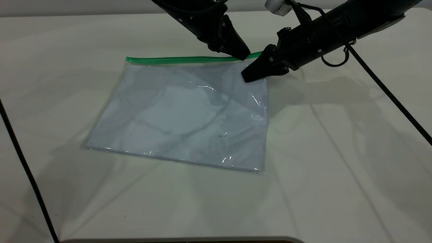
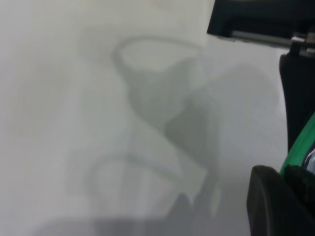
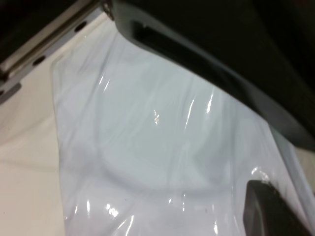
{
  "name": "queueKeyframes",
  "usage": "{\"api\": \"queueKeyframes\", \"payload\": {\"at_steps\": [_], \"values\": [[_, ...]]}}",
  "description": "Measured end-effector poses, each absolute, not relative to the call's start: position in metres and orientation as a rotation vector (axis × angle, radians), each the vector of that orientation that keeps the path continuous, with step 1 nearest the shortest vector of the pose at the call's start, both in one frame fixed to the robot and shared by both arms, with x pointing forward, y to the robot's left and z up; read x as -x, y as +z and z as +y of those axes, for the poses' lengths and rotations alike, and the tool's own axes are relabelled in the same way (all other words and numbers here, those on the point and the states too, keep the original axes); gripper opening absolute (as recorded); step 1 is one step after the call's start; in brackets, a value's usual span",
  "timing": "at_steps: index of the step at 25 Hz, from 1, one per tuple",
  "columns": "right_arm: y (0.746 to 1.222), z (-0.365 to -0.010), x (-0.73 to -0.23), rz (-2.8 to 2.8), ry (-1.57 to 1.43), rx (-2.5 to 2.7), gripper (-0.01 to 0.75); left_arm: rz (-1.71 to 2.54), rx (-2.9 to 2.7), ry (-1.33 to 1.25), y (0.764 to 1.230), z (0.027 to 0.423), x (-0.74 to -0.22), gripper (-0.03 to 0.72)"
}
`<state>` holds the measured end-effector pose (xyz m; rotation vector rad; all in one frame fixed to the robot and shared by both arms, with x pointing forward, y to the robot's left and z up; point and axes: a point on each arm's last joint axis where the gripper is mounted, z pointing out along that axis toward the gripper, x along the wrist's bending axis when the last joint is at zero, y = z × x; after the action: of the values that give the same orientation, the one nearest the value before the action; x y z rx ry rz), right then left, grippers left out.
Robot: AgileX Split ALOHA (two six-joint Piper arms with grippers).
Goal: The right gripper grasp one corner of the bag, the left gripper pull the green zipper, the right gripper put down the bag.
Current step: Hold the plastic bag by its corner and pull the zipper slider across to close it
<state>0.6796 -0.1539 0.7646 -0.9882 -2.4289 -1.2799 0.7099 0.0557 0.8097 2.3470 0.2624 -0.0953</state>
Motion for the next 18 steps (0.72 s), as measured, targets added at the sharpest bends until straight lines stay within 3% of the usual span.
{"api": "queueKeyframes", "payload": {"at_steps": [18], "values": [[0.766,-0.161,-0.683,-2.405,-1.3,1.027,0.034,0.317,-2.456,-0.038,0.803,0.126,-0.733,0.057]]}}
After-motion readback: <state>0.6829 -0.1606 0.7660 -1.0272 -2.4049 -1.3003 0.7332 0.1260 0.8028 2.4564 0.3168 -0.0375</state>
